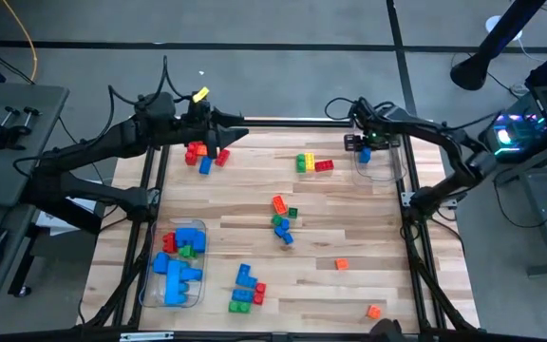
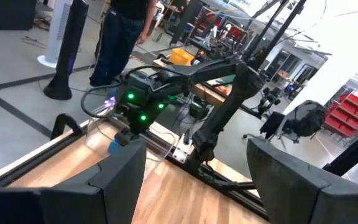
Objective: Sort blocks by size
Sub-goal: Put the large blue game piece into the bottom transparent bin
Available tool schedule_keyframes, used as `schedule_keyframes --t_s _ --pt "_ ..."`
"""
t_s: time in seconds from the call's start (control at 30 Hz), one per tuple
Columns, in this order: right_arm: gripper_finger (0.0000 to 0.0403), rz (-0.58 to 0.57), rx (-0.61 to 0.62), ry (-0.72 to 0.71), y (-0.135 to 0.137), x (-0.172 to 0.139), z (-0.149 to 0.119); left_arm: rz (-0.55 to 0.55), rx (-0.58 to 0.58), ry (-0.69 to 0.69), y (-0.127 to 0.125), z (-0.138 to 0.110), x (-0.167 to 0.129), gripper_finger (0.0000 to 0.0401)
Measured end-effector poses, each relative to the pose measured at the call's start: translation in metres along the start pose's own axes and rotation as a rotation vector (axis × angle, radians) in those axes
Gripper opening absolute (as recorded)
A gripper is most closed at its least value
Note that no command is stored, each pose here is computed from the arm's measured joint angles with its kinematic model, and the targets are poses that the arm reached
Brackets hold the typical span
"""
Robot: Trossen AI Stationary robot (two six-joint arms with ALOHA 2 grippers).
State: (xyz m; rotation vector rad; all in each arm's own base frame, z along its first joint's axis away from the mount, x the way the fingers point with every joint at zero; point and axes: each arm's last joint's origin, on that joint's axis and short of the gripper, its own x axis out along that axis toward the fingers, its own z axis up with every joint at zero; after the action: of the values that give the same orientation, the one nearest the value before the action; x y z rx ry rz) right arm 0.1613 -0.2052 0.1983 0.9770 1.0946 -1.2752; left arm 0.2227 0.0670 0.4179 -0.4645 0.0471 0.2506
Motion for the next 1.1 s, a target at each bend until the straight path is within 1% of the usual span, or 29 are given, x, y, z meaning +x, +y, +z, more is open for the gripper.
schedule_keyframes --t_s 0.13,0.3,0.47,0.57,0.7,0.83,0.93,1.03,1.1 --pt "0.0240 -0.036 0.012 0.037 -0.007 0.013 0.007 -0.001 -0.022 -0.004 0.000 0.000 0.000 0.0266" --pt "0.0240 -0.006 0.001 0.070 -0.009 0.028 0.015 -0.001 -0.044 -0.003 0.000 0.000 0.000 0.0266" --pt "0.0234 -0.004 -0.013 0.100 -0.010 0.039 0.018 0.000 -0.048 -0.004 0.000 0.000 0.000 0.0266" --pt "0.0208 -0.019 -0.041 0.118 -0.010 0.044 0.018 0.003 -0.048 -0.006 0.000 0.000 0.000 0.0266" --pt "0.0133 -0.033 -0.082 0.103 -0.011 0.041 0.018 0.007 -0.047 -0.010 0.000 0.001 0.000 0.0266" --pt "0.0133 -0.028 -0.127 0.045 -0.015 0.025 0.017 0.010 -0.045 -0.039 0.002 0.005 -0.001 0.0266" --pt "0.0133 -0.012 -0.133 -0.038 -0.021 -0.001 0.019 0.015 -0.018 -0.067 0.005 0.008 -0.002 0.0266" --pt "0.0133 0.055 -0.110 -0.182 -0.025 -0.042 0.022 0.007 0.025 -0.092 0.006 0.013 -0.007 0.0266" --pt "0.0133 0.158 -0.096 -0.305 -0.025 -0.071 0.020 0.005 0.050 -0.108 0.006 0.016 -0.012 0.0266"
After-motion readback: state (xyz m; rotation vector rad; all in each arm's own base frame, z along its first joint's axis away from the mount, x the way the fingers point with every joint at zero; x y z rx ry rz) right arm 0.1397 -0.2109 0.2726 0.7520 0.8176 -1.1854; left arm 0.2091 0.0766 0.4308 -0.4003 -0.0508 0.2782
